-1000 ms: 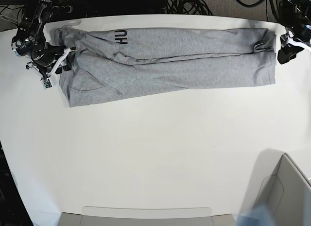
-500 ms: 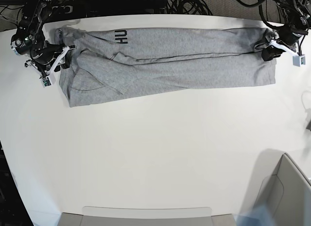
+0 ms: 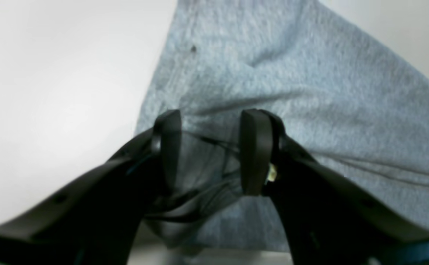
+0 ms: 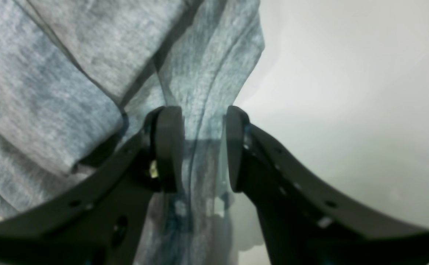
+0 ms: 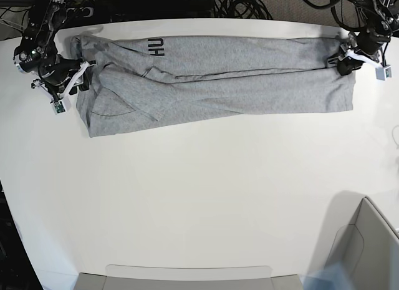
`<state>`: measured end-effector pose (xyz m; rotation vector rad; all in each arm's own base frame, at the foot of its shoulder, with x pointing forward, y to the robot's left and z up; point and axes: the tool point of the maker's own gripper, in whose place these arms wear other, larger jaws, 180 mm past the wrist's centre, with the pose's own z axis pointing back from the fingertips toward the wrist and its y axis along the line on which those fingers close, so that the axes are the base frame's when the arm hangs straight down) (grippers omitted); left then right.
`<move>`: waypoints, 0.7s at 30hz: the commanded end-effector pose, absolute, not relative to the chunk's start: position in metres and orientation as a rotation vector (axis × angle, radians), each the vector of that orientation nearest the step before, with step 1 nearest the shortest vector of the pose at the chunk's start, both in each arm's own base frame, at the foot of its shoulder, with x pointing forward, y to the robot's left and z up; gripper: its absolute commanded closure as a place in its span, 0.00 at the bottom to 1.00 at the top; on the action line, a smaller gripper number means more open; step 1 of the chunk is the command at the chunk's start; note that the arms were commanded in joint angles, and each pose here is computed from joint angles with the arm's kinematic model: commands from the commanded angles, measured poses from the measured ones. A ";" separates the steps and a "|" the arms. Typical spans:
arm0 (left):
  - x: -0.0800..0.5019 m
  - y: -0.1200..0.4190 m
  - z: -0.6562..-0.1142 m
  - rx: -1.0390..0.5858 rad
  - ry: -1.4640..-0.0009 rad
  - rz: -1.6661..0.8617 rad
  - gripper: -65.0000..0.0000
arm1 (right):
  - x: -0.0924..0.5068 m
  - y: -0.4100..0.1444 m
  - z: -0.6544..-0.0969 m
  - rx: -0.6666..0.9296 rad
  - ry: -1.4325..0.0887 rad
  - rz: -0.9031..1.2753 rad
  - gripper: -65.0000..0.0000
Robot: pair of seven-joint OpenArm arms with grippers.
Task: Fold the T-shirt properly
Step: 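Regrip the strip end with the left gripper while the right holds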
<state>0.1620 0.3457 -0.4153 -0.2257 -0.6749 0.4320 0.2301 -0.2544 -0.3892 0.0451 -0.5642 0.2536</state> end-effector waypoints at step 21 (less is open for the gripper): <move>0.190 0.385 -0.393 -0.028 -0.641 0.214 0.58 | 0.238 -0.244 -0.384 0.062 -0.589 0.302 0.68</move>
